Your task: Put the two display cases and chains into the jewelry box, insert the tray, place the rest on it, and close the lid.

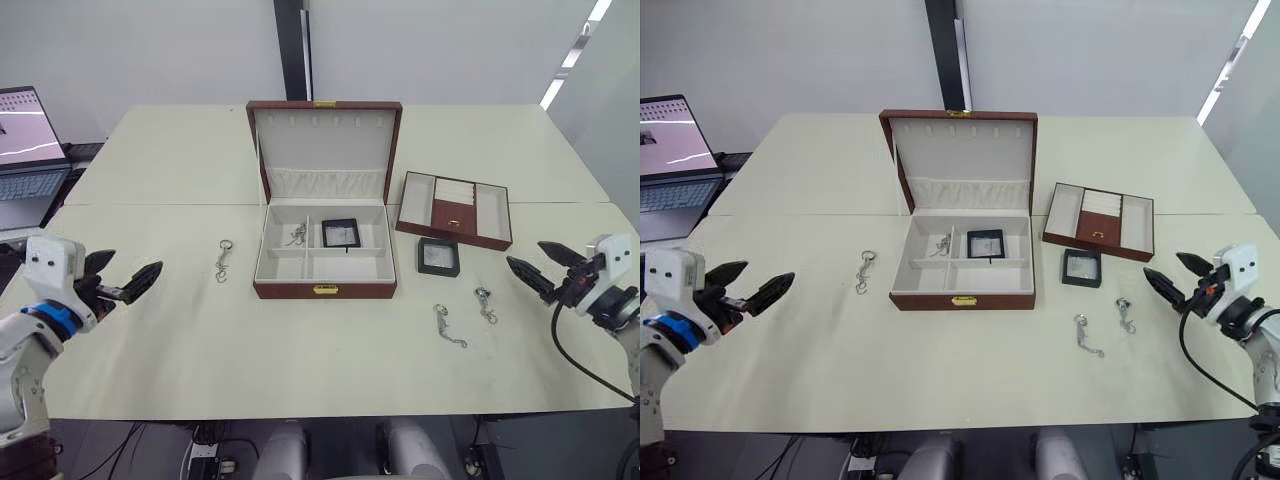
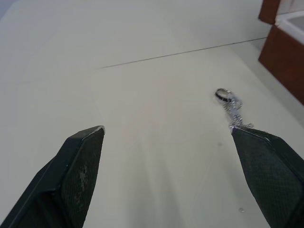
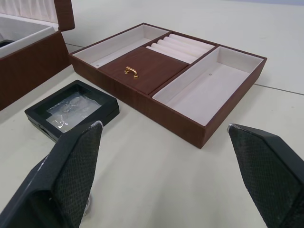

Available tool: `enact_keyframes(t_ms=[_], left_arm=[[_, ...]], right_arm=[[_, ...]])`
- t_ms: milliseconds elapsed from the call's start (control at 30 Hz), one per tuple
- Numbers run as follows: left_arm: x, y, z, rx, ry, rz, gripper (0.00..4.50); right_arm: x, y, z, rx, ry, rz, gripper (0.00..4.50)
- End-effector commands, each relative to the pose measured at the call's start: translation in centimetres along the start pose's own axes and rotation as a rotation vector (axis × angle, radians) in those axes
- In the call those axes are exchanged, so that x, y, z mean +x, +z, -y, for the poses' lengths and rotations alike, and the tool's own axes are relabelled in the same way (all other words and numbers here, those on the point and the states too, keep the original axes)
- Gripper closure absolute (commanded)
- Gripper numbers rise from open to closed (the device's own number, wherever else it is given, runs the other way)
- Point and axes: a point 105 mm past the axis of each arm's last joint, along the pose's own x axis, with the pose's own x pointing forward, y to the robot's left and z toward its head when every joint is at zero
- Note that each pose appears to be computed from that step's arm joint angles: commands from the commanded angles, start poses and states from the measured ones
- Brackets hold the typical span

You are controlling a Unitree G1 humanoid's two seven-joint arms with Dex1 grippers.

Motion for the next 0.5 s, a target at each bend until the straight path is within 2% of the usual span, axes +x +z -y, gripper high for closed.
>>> enact_keyframes(t_ms=[33,233,500], left_arm=[[-0.5,0.9,-1.2,0.04,0.082,0.059,0.07],[-1.3,-0.3,-2.3,0.037,0.172,0.056,0.07],[-1.7,-2.1,-1.9,0.017,0.189,0.03,0.07]], right_arm=[[-0.1,1.0,0.3,-0.033,-0.018,0.04,0.0],[-0.5,0.7,0.6,-0.032,-0.05,0.042,0.0],[-0.6,0.0,0.7,-0.016,-0.069,0.04,0.0]])
